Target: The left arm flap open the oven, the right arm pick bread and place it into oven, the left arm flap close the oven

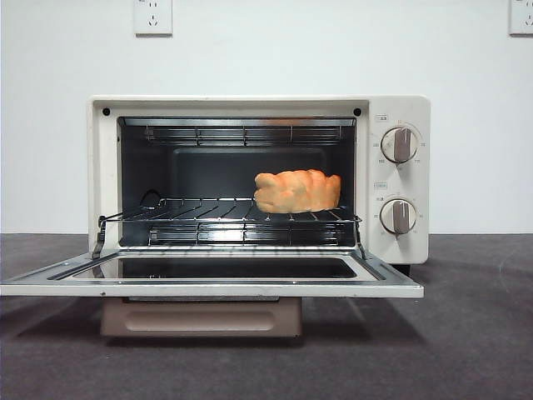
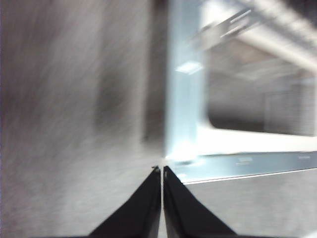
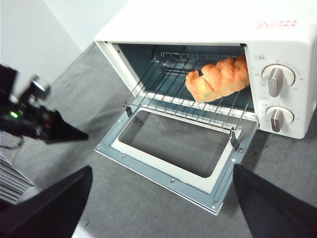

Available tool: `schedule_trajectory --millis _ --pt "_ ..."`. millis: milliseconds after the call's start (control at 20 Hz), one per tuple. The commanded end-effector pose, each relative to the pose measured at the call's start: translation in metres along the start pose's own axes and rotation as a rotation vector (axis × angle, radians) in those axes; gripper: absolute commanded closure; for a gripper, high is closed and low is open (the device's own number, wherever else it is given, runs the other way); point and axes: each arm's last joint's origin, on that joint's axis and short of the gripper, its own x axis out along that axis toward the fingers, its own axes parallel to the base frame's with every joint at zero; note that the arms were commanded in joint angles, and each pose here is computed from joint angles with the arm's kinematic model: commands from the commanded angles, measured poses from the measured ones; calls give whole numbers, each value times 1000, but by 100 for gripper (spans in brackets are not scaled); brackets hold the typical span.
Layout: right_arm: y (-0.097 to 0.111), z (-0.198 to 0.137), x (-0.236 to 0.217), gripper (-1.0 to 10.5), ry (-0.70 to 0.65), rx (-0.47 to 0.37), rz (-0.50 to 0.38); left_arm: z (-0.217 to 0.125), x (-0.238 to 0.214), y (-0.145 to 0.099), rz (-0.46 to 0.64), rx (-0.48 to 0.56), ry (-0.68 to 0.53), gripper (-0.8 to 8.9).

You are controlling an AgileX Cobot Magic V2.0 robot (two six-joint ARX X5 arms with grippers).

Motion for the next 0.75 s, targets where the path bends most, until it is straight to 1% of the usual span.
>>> schedule_trajectory --millis 50,200,400,650,750 --pt "3 3 -4 492 -18 -10 13 -6 11 10 -15 -44 1 803" --pt "3 4 -4 492 -21 -3 11 -10 23 17 -82 -68 31 803" --pt "3 4 -4 492 -21 5 11 -6 38 24 -108 -98 88 803" --pt "3 4 -4 492 -25 8 3 0 50 27 -195 -113 112 803" --pt "2 4 -4 492 -30 12 -7 0 51 26 -211 -116 116 803"
